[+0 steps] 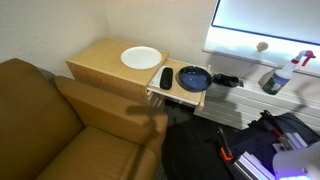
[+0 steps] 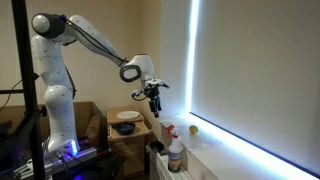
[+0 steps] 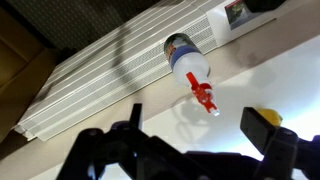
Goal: Put the spray bottle on the window sill
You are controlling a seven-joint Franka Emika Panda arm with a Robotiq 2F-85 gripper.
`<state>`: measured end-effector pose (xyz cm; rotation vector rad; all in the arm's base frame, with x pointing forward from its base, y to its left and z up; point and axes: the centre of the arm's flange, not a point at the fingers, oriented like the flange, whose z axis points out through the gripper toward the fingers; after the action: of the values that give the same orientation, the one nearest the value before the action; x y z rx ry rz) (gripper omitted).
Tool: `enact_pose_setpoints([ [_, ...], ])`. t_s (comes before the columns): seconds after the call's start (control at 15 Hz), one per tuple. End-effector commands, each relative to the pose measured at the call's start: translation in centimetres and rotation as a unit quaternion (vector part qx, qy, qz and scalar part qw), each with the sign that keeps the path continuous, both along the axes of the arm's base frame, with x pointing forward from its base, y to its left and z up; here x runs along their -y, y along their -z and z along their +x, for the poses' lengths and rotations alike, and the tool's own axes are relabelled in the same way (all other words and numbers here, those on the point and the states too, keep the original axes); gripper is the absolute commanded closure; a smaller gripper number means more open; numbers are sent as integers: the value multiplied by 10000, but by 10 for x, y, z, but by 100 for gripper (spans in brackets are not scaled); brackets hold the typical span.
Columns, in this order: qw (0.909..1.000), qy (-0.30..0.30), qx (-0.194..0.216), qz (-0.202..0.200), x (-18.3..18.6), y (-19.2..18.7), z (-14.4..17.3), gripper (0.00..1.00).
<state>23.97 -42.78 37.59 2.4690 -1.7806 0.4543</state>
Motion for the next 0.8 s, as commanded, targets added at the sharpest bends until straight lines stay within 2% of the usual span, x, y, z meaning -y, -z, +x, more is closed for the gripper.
enact_pose_setpoints([
  [0.0, 9999, 110, 28, 31, 10, 2, 0, 0],
  [0.2, 9998, 174, 1, 54, 18, 7, 7, 0],
  [0.33, 9991, -409, -69, 28, 36, 12, 8, 0],
  [0.53, 9953, -890, -284, -245, 56, 9, 19, 0],
  [0.73, 9918, -1126, -486, -369, 61, 19, 47, 0],
])
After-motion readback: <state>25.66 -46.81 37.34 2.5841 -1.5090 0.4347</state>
